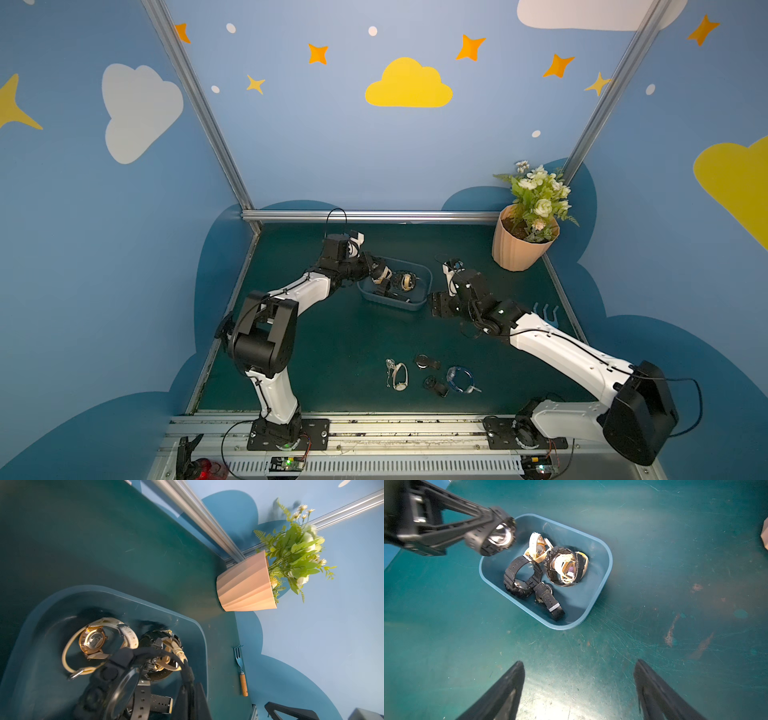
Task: Put the watch into the storage box
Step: Place the watch in the storage box.
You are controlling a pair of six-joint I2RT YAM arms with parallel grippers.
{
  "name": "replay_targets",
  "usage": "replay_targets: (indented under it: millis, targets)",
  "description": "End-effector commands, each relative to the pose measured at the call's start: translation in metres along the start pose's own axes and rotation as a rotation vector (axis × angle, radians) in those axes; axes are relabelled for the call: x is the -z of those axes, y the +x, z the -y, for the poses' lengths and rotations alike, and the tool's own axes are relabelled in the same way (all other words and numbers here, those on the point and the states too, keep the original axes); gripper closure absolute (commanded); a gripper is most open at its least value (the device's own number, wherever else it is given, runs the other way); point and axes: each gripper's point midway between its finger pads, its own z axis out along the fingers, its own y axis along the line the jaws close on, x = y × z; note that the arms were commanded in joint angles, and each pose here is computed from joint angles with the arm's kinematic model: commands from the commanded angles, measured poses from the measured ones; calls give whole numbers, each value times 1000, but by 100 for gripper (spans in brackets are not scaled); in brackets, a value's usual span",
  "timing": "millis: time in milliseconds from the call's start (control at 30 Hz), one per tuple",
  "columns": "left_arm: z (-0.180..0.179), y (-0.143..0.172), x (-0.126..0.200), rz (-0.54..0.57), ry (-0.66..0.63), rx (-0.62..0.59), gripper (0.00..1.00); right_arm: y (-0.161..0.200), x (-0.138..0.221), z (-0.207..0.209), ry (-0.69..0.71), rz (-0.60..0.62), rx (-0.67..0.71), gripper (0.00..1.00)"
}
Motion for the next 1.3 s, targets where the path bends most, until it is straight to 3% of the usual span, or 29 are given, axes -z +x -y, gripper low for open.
replay_targets:
  millis: [0, 433, 600, 867, 1100, 1267]
  targets:
    - [18, -16, -2, 22, 80, -25, 95, -1, 2, 6, 23, -2, 6, 16]
    - [-34, -18, -15, 24, 35, 110, 95, -2, 0, 3, 12, -8, -5, 16]
    - [-41, -20, -18, 24, 49, 149, 87, -1, -1, 5, 22, -11, -5, 16]
    - [-40, -24, -15, 20, 24, 189, 55, 0, 0, 7, 27, -10, -5, 16]
    - [-33, -28, -3, 29, -28, 200, 21, -1, 2, 7, 22, -6, -9, 16]
    - [-26, -28, 10, 17, -89, 197, 4, 0, 4, 10, 29, -3, -12, 16]
